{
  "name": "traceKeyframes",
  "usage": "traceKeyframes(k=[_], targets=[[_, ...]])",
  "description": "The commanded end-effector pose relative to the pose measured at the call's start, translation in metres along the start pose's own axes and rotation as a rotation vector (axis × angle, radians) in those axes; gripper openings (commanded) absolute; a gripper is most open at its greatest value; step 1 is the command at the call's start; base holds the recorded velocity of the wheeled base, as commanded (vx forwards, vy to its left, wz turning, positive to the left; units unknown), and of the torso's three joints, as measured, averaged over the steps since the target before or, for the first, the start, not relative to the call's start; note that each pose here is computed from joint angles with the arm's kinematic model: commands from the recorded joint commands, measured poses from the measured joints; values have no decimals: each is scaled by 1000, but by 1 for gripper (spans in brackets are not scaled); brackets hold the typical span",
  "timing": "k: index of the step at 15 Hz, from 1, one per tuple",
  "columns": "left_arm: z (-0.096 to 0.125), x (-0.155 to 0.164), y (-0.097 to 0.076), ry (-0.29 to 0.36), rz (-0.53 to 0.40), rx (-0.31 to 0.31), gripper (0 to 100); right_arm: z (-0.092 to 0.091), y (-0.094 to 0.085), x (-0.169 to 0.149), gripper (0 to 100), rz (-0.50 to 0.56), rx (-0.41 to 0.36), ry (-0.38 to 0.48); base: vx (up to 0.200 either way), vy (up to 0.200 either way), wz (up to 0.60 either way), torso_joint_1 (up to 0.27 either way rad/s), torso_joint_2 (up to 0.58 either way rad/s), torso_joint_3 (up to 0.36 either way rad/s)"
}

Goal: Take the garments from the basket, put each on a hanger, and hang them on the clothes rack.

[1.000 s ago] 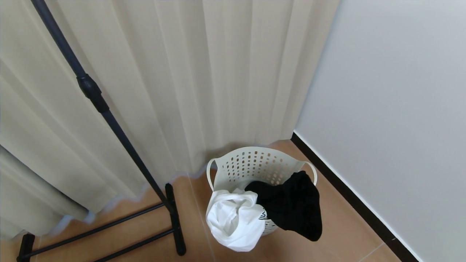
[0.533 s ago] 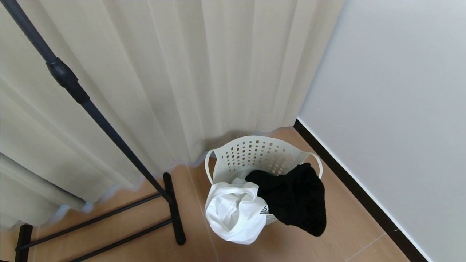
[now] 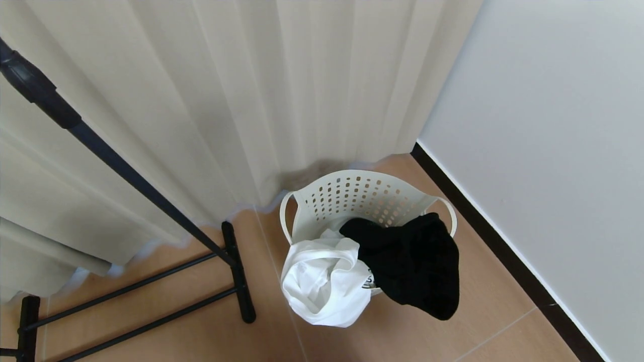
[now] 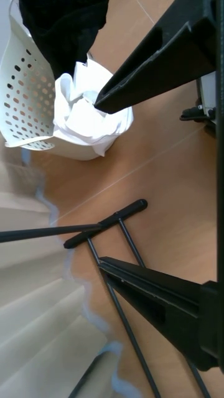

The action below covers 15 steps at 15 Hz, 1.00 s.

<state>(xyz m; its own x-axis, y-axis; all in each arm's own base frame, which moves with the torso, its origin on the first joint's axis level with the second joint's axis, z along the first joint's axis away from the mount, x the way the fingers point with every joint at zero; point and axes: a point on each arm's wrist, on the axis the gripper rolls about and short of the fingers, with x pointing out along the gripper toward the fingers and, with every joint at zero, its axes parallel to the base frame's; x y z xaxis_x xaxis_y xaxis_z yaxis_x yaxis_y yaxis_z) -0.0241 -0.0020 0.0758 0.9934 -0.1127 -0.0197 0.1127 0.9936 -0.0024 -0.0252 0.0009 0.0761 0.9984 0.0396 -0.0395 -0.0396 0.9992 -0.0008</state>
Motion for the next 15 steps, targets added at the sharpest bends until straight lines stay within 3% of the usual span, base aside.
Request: traceKeyframes(k=[1,8,10,11,13,14,15], targets=[[0,0,0,2,-1,0,100,0,0,0,100,0,-1,2,0,0,0,2,2,-193],[0,0,0,2,1,-1,100,-1,0,0,100,-1,-36,5,0,0,0,1,1,-200],[0,0,0,2,1,0,100,0,0,0,100,-1,-86,5,0,0,0,2,0,-139],[0,0,0,2,1,3,100,2,0,1,100,2,-161,25,0,0,0,2,-2,-61],[0,0,0,2,-1,3,100,4,0,7,100,22,-187,106,0,0,0,0,0,0],[0,0,0,2,1,0,100,6,0,15,100,44,-221,187,0,0,0,0,0,0],[0,0,0,2,3,3,100,9,0,19,100,67,-307,226,0,0,0,0,0,0]])
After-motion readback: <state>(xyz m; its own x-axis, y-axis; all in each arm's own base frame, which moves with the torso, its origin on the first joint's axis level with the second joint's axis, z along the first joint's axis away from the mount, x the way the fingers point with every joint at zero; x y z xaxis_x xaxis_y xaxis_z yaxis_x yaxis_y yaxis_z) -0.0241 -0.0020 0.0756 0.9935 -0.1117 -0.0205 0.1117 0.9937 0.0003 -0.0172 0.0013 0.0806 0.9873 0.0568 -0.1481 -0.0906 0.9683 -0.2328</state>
